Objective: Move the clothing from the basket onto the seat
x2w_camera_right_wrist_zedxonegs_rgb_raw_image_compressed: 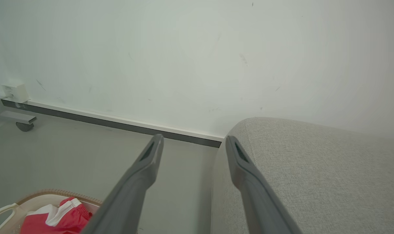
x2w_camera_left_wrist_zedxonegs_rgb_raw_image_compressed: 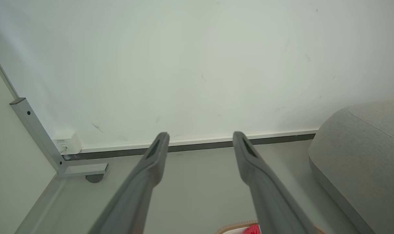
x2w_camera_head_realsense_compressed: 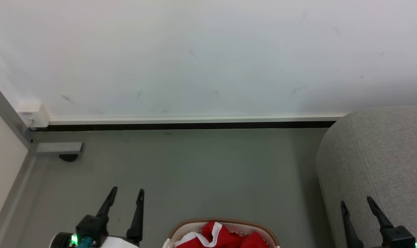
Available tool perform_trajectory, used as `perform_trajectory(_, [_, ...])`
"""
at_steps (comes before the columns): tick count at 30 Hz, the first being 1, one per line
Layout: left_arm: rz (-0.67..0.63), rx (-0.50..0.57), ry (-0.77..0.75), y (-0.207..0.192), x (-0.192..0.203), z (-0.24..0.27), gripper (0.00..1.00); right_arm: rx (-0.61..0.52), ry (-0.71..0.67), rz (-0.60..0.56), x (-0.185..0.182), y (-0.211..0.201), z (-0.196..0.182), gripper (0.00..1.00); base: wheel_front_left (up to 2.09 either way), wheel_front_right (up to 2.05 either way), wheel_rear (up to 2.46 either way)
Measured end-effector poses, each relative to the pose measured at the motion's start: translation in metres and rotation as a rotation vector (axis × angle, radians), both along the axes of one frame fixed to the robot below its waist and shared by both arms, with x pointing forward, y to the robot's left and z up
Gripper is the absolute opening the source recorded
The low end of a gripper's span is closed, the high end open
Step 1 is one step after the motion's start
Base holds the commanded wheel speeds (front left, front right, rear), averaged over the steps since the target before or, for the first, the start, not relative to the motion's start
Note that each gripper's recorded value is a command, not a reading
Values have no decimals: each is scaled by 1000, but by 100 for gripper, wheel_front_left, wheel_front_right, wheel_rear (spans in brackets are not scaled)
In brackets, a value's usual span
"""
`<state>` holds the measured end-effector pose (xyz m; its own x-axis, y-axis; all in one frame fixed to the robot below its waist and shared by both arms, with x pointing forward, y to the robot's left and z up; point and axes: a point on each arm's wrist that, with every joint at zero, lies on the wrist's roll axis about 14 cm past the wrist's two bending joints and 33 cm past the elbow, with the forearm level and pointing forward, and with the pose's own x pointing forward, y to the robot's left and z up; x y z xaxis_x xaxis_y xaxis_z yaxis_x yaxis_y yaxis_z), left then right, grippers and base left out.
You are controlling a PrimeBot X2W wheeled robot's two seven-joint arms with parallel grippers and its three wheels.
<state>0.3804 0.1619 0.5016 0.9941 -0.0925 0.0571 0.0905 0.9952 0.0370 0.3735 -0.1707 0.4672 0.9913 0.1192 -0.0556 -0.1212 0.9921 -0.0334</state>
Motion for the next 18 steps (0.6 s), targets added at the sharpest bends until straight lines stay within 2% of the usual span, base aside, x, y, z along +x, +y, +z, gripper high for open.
perform_trajectory(11, [-34, -14, 17, -11, 12, -6, 100, 19, 7, -18, 5, -4, -3, 100, 0, 0, 0])
perform_trajectory(18, [-166, -16, 69, -52, 38, -24, 100, 29, 14, -38, 21, -10, -7, 100, 0, 0, 0])
